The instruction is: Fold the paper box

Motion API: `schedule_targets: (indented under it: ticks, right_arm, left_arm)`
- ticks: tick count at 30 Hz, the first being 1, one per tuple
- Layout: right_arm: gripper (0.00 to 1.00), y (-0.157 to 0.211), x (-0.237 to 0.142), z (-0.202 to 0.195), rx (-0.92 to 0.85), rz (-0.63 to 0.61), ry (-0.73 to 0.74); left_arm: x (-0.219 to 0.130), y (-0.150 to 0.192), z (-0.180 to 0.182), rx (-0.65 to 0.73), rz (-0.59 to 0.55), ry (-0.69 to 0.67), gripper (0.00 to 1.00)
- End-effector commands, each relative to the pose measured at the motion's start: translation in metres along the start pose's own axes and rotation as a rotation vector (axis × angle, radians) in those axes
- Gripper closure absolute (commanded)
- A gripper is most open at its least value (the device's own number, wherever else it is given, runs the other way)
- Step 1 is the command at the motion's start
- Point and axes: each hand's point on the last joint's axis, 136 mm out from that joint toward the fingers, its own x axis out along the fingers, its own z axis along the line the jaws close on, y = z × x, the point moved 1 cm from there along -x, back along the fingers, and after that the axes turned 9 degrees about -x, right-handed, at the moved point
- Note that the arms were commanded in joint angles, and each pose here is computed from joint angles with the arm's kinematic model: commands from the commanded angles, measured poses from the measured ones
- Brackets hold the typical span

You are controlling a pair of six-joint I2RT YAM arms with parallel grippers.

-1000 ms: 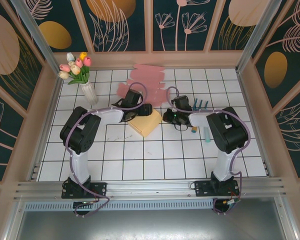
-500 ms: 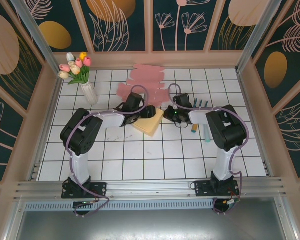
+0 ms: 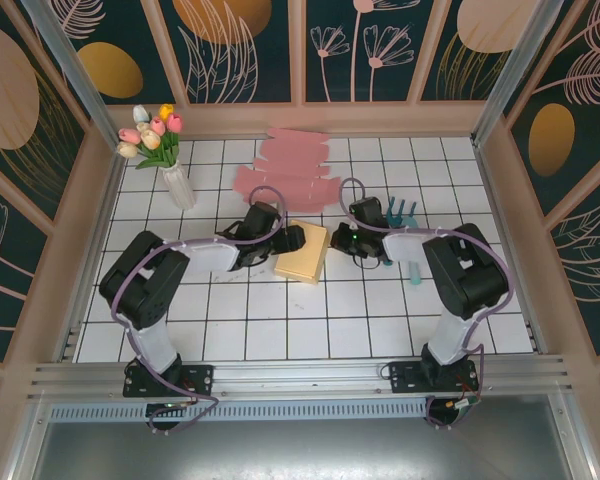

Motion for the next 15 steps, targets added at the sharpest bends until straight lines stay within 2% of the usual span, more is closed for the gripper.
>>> schedule_targets:
  ticks: [1, 6, 10, 15]
  right_arm:
    - [1.00, 0.032, -0.014, 0.002, -0.010, 0.056, -0.024]
    - [1.00, 0.072, -0.023, 0.005, -0.009, 0.082, -0.084]
    - [1.00, 0.086, -0.030, 0.018, 0.001, 0.084, -0.180]
    - [1.00, 0.093, -0.028, 0.030, -0.017, 0.099, -0.189]
  left_arm:
    - [-0.022, -0.004, -0.001, -0.023, -0.040, 0.032, 0.21]
    - [-0.041, 0.021, 0.006, -0.048, -0.011, 0.119, 0.22]
    - [-0.049, 0.036, 0.004, -0.050, 0.007, 0.162, 0.23]
    - [-0.044, 0.052, -0.003, -0.024, 0.039, 0.163, 0.23]
